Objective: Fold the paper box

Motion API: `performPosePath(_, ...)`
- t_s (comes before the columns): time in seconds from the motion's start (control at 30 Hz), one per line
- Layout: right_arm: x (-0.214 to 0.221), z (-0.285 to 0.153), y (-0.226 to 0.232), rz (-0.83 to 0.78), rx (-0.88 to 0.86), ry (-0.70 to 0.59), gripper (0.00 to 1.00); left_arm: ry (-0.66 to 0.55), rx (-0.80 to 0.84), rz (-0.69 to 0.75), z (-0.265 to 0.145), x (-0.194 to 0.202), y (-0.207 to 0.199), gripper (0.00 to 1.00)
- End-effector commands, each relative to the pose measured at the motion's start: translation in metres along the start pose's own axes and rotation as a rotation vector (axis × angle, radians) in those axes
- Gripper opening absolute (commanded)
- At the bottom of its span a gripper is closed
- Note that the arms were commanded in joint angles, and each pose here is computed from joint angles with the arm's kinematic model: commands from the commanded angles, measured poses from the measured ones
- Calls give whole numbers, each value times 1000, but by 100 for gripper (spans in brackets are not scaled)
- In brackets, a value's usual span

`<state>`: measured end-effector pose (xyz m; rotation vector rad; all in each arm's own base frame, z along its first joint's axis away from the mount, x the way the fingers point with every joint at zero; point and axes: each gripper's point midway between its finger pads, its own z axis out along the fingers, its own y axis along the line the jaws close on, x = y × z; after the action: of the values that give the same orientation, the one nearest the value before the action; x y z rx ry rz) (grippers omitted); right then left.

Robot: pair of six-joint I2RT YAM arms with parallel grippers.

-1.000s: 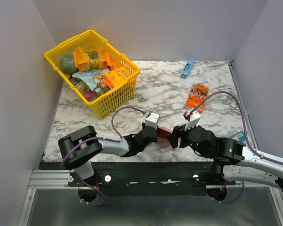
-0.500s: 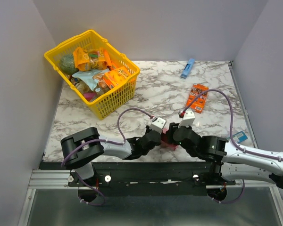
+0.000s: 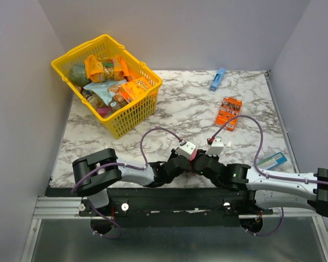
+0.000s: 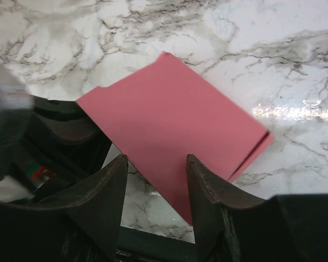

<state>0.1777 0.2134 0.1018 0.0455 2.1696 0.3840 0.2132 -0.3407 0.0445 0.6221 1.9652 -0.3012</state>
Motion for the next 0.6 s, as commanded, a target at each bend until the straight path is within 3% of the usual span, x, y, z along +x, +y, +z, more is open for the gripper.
performPosePath(0.0,31,13,-14,57,59,65,54,206,29,143,-18,61,5,27)
performPosePath(0.27,47,21,-21,40,113,103,53,201,34,122,-31,55,9,58)
performPosePath(0.57,47,22,-29,51,137,100,53,165,84,70,-53,44,14,75)
